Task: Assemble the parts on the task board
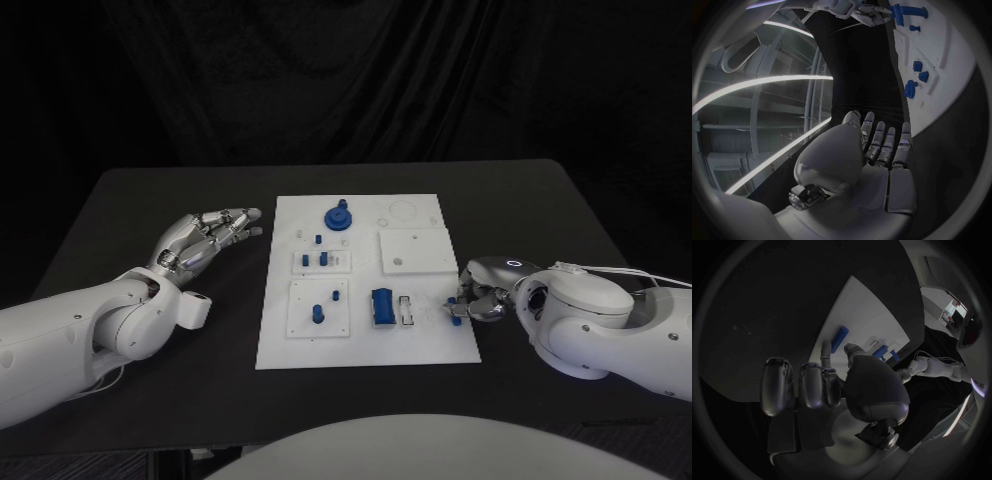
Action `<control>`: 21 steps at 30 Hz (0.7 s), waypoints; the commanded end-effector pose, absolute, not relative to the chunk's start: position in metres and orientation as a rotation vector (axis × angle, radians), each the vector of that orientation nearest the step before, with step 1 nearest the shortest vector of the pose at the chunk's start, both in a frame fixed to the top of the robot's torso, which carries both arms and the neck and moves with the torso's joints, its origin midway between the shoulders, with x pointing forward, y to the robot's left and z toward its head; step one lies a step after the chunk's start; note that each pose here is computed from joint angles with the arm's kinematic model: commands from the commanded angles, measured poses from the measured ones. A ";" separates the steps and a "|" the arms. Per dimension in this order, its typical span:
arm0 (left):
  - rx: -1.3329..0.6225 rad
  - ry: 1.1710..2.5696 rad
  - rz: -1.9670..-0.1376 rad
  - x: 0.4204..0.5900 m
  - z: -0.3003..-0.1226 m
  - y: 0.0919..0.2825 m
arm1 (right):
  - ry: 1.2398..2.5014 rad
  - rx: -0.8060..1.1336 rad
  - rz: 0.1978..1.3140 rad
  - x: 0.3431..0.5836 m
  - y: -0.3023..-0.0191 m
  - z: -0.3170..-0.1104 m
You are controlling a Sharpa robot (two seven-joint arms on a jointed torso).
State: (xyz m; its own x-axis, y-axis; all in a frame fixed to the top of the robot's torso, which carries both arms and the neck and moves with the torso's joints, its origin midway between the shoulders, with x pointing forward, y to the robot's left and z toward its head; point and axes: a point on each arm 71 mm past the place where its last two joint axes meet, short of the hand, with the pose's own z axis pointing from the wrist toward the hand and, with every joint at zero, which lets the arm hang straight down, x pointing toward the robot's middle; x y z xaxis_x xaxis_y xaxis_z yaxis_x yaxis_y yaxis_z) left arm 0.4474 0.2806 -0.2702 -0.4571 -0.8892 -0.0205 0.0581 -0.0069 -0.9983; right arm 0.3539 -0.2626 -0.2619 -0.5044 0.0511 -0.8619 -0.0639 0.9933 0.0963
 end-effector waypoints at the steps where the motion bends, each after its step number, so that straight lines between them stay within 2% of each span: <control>1: -0.864 1.444 -1.624 0.447 -0.266 0.279 | 2.109 -0.022 0.110 0.353 -0.264 -0.266; 12: -0.865 1.447 -1.625 0.447 -0.266 0.279 | 2.124 -0.016 0.135 0.352 -0.259 -0.274; 21: -0.866 1.448 -1.623 0.447 -0.266 0.279 | 2.106 0.152 0.245 0.353 -0.258 -0.276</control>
State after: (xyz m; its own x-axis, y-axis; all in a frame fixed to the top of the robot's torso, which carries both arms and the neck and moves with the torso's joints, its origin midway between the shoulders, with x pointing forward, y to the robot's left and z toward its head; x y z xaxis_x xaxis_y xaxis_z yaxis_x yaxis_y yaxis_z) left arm 0.4476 0.2806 -0.2704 -0.4573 -0.8891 -0.0205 0.0579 -0.0068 -0.9983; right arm 0.3560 -0.2555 -0.2698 -0.5049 0.1112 -0.8560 -0.0500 0.9862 0.1576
